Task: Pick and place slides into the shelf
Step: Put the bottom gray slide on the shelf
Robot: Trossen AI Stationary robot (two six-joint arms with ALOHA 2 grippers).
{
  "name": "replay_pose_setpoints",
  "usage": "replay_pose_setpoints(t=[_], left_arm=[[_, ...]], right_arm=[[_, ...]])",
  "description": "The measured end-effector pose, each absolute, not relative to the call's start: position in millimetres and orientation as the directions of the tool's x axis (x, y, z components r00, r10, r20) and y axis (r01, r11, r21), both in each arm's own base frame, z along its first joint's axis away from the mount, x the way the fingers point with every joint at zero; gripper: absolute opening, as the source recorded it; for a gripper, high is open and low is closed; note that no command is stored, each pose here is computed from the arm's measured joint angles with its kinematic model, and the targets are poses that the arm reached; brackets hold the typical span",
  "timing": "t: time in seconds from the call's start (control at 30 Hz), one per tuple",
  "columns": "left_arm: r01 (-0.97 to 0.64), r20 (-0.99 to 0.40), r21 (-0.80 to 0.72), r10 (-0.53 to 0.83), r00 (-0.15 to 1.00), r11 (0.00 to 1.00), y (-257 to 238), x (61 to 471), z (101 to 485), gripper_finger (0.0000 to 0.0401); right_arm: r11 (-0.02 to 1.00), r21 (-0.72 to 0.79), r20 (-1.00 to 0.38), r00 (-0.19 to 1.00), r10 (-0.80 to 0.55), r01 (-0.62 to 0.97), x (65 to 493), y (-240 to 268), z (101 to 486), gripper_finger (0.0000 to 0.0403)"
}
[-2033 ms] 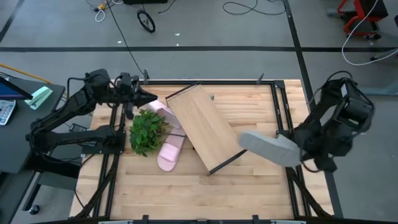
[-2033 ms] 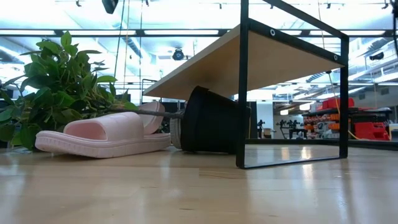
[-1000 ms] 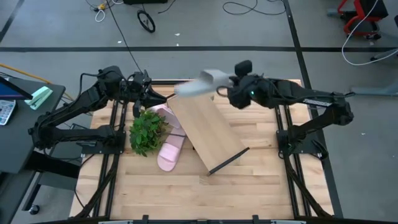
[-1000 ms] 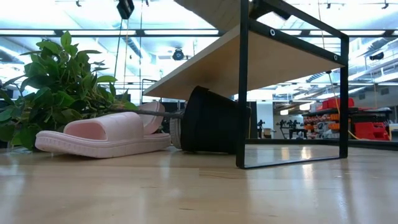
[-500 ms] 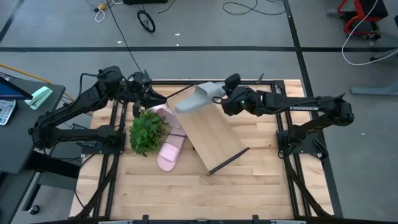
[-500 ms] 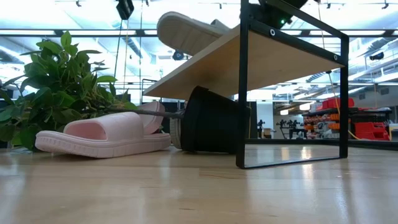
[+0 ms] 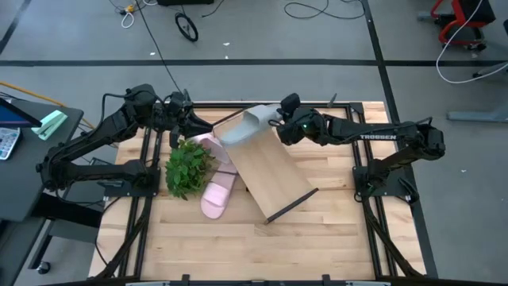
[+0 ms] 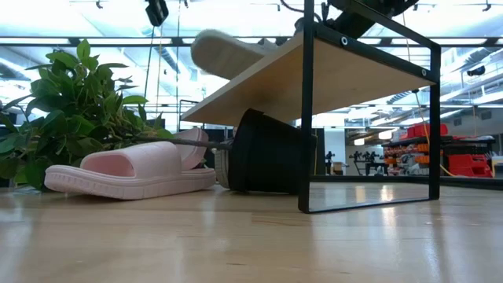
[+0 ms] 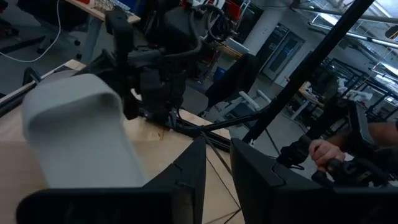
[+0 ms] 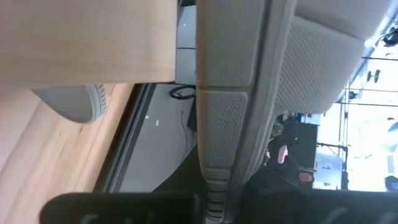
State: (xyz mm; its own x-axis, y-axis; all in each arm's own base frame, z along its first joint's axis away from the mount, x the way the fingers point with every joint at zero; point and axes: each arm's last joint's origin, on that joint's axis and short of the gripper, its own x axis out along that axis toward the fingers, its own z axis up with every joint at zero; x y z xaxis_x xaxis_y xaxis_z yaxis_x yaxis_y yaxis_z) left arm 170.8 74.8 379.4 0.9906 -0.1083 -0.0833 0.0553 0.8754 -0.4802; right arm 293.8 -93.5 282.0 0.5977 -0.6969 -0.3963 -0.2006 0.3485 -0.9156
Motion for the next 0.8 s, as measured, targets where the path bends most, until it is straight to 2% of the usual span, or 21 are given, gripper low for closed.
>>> replay_pose_setpoints(t=[0.2, 0.37, 0.5, 0.8], left_arm=[[0.05, -0.087, -0.501, -0.108, 0.99, 0.864, 74.9, 170.7, 379.1, 0.0079], [0.047, -0.087, -0.52, -0.107, 0.99, 0.853, 74.9, 170.7, 379.0, 0.0074], [0.046, -0.088, -0.521, -0.108, 0.99, 0.852, 74.8, 170.7, 378.9, 0.0076], [0.046, -0.09, -0.52, -0.107, 0.99, 0.853, 74.9, 170.7, 378.8, 0.0075]], right_arm=[[0.381, -0.902, -0.424, 0.577, -0.698, -0.202, 300.7, -110.4, 267.1, 0.0036], [0.356, -0.913, -0.402, 0.591, -0.699, -0.201, 310.6, -117.7, 258.4, 0.0036], [0.374, -0.905, -0.417, 0.589, -0.692, -0.201, 314.3, -118.8, 251.8, 0.0036], [0.393, -0.903, -0.416, 0.572, -0.707, -0.172, 314.7, -119.5, 250.0, 0.0036]])
